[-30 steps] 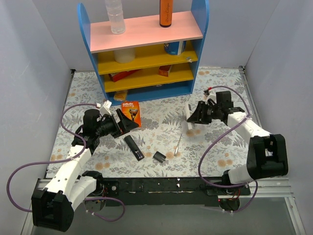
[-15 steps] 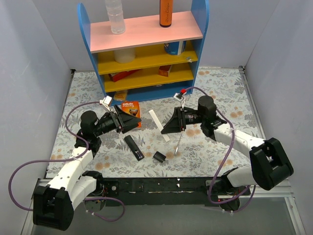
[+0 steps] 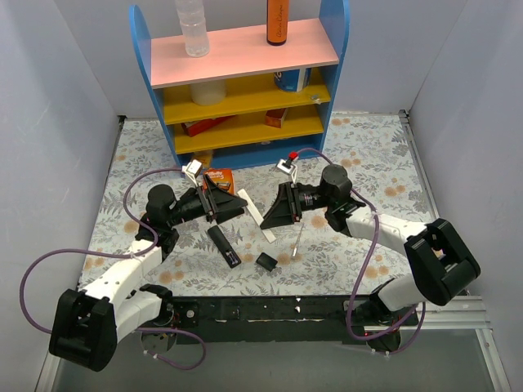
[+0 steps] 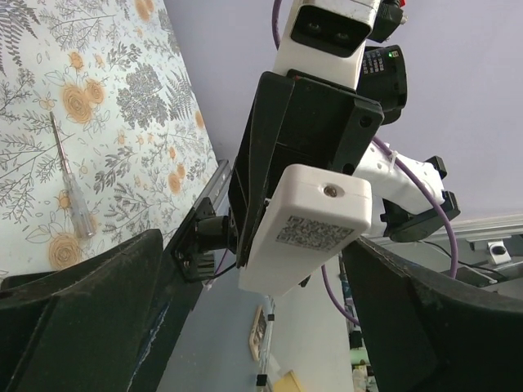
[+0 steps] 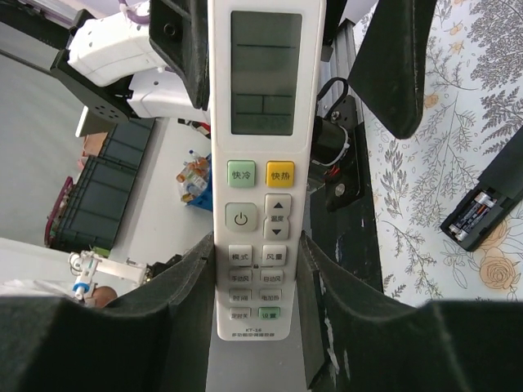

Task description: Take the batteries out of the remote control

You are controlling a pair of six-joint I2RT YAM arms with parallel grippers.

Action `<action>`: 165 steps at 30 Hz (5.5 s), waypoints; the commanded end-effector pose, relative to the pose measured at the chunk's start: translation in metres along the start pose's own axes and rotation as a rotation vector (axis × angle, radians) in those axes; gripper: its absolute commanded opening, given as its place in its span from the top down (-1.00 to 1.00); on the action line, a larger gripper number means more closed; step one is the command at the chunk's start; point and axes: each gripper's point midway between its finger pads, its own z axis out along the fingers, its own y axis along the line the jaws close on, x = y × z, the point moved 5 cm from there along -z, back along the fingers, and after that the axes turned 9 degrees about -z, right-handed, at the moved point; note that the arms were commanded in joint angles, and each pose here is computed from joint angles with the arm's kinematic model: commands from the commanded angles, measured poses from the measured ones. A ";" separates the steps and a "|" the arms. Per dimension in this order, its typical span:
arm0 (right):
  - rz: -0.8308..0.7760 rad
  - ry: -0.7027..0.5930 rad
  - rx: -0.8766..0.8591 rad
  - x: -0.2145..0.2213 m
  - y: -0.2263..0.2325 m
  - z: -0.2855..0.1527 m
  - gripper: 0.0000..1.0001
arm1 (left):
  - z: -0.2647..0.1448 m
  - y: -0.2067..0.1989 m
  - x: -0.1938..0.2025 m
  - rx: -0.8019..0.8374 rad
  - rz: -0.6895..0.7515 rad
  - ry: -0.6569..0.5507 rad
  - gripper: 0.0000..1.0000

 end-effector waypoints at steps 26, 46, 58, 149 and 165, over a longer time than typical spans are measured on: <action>0.014 -0.027 -0.059 0.004 -0.005 0.012 0.23 | 0.012 -0.007 0.003 0.054 -0.031 -0.065 1.00; -0.121 0.123 0.609 -0.006 -0.074 0.014 -0.29 | 0.013 0.067 -0.033 -0.582 -0.286 -0.311 1.00; -0.114 0.203 0.654 0.008 -0.097 0.038 -0.16 | 0.017 0.077 -0.039 -0.635 -0.322 -0.328 1.00; 0.014 0.310 0.780 0.070 -0.153 0.029 0.51 | 0.008 0.109 -0.060 -0.821 -0.271 -0.461 1.00; 0.001 0.230 0.751 0.049 -0.145 0.030 -0.03 | 0.001 0.107 -0.068 -0.873 -0.188 -0.497 1.00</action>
